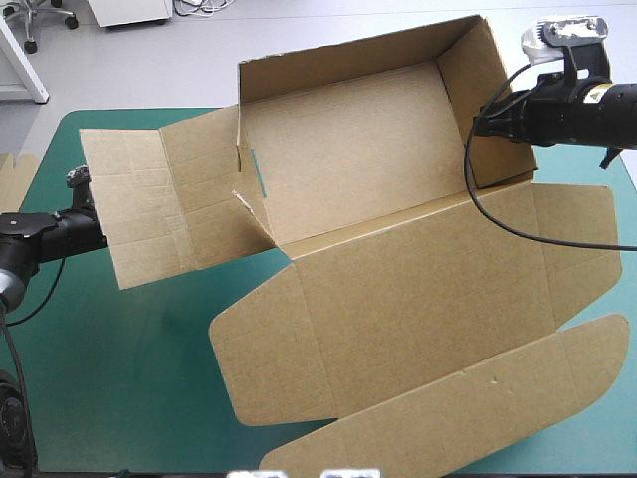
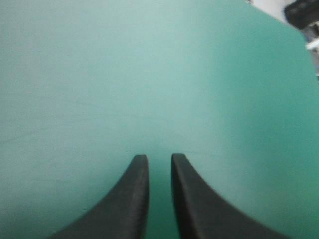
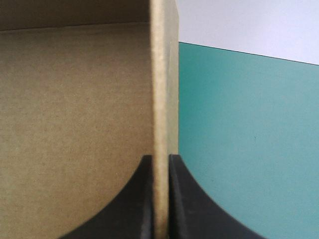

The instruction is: Fold the box

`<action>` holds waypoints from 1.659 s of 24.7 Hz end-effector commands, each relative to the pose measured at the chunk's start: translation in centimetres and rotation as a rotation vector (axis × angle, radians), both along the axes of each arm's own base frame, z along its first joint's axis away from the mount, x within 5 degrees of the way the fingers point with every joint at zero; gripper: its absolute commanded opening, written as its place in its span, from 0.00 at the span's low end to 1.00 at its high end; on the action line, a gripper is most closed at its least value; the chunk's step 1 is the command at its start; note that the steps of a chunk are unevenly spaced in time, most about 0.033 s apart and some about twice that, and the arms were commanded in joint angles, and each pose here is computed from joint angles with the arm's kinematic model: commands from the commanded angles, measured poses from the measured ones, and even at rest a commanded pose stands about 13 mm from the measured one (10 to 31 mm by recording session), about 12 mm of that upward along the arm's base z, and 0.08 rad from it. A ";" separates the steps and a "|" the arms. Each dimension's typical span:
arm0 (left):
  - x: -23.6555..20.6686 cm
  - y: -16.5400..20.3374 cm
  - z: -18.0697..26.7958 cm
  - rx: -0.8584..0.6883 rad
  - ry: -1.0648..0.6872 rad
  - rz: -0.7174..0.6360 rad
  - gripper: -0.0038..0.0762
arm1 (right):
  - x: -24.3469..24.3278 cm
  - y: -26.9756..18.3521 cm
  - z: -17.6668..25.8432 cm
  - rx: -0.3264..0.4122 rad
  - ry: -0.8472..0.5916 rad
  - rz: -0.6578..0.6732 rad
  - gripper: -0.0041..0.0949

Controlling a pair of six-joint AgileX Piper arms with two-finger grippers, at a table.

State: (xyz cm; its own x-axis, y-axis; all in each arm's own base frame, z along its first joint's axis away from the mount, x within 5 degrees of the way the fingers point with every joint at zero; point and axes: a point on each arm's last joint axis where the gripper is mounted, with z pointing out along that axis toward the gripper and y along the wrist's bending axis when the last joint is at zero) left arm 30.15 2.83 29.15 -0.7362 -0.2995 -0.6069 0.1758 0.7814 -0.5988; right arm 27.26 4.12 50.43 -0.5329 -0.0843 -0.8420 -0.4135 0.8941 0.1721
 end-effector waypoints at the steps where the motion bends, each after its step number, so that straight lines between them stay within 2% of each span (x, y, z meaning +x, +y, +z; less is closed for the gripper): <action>1: -0.4 -2.6 3.4 -0.177 -0.145 -0.126 0.18 | -0.9 0.0 2.0 0.068 -0.111 -0.029 0.03; 7: -1.0 -6.7 4.8 -0.336 -0.195 -0.312 0.18 | 0.3 -0.2 1.3 0.059 -0.097 -0.052 0.03; 11: -1.7 -8.7 5.8 -0.442 -0.226 -0.421 0.18 | 2.3 -0.6 -0.3 0.015 -0.048 -0.082 0.03; 13: -1.9 -8.8 7.0 -0.566 -0.279 -0.432 0.18 | 3.4 -0.7 -1.2 0.008 -0.017 -0.088 0.03; 15: -1.8 -9.0 7.6 -0.621 -0.315 -0.417 0.18 | 4.0 -0.7 -1.6 0.012 -0.007 -0.093 0.03; 19: -1.7 -9.0 8.6 -0.619 -0.348 -0.426 0.19 | 4.4 -0.9 -1.7 -0.001 -0.017 -0.108 0.03; 25: -1.9 -10.4 11.3 -0.629 -0.396 -0.500 0.34 | 5.0 -0.9 -2.2 -0.001 -0.003 -0.112 0.03; 28: -2.2 -11.4 12.5 -0.633 -0.414 -0.544 0.34 | 5.1 -0.9 -2.4 -0.004 0.001 -0.113 0.03; 41: -1.8 -12.1 13.9 -0.602 -0.436 -0.512 0.34 | 5.3 -0.9 -2.6 -0.005 0.009 -0.113 0.03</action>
